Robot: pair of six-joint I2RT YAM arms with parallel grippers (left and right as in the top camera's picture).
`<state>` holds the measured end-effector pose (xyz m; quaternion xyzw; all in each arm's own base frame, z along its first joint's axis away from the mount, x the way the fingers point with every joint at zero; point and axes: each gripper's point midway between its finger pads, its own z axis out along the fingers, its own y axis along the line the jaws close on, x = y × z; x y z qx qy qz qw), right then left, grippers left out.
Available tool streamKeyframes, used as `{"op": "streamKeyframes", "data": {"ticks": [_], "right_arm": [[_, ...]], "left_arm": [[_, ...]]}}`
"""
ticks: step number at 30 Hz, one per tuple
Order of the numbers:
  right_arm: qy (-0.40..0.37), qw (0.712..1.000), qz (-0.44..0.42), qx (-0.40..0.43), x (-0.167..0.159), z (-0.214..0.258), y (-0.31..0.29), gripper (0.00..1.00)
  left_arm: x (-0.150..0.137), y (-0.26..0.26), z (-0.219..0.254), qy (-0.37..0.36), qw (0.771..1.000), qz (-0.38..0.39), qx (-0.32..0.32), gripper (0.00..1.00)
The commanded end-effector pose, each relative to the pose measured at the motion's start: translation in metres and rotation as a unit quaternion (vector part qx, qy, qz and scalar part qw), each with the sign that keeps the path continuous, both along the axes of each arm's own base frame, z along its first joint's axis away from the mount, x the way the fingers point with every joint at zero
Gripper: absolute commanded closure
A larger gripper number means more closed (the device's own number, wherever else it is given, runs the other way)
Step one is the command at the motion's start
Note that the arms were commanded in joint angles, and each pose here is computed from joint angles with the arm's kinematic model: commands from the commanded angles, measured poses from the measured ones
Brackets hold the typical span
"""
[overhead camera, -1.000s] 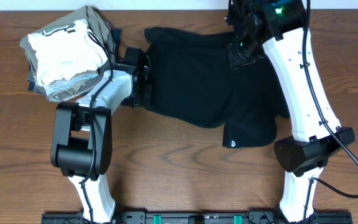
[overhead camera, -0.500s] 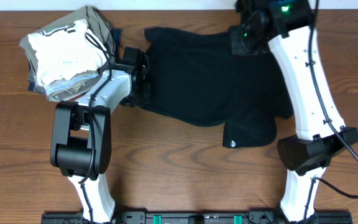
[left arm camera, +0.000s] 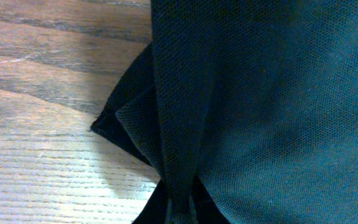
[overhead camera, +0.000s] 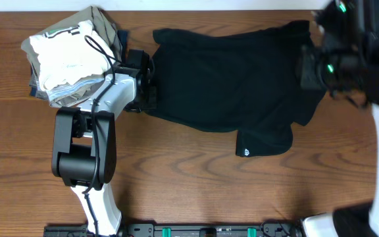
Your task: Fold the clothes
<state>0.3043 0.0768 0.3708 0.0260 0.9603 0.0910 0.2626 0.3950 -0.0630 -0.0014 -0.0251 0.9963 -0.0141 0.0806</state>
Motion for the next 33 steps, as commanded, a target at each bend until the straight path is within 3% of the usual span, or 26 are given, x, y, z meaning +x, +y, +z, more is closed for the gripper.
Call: {"op": "streamKeyframes", "data": {"ticks": [1, 7, 13, 20, 33], "right_arm": [[0.067, 0.996, -0.055, -0.012, -0.014, -0.037, -0.013, 0.67], [0.16, 0.985, -0.069, -0.015, -0.033, -0.113, -0.009, 0.67], [0.192, 0.981, -0.005, -0.003, -0.026, -0.201, 0.032, 0.64], [0.178, 0.977, 0.117, 0.001, -0.03, -0.286, 0.078, 0.59], [0.228, 0.96, 0.142, -0.075, -0.057, -0.358, 0.079, 0.61]], "left_arm": [[-0.004, 0.007, -0.005, 0.01, 1.0, 0.015, 0.006, 0.94], [-0.003, 0.007, -0.005, 0.009, 1.0, 0.024, 0.004, 0.94], [-0.004, 0.007, -0.005, 0.01, 1.0, 0.024, 0.005, 0.94], [-0.003, 0.007, -0.005, 0.009, 1.0, 0.024, 0.005, 0.94], [-0.004, 0.007, -0.005, 0.01, 1.0, 0.024, 0.005, 0.94]]}}
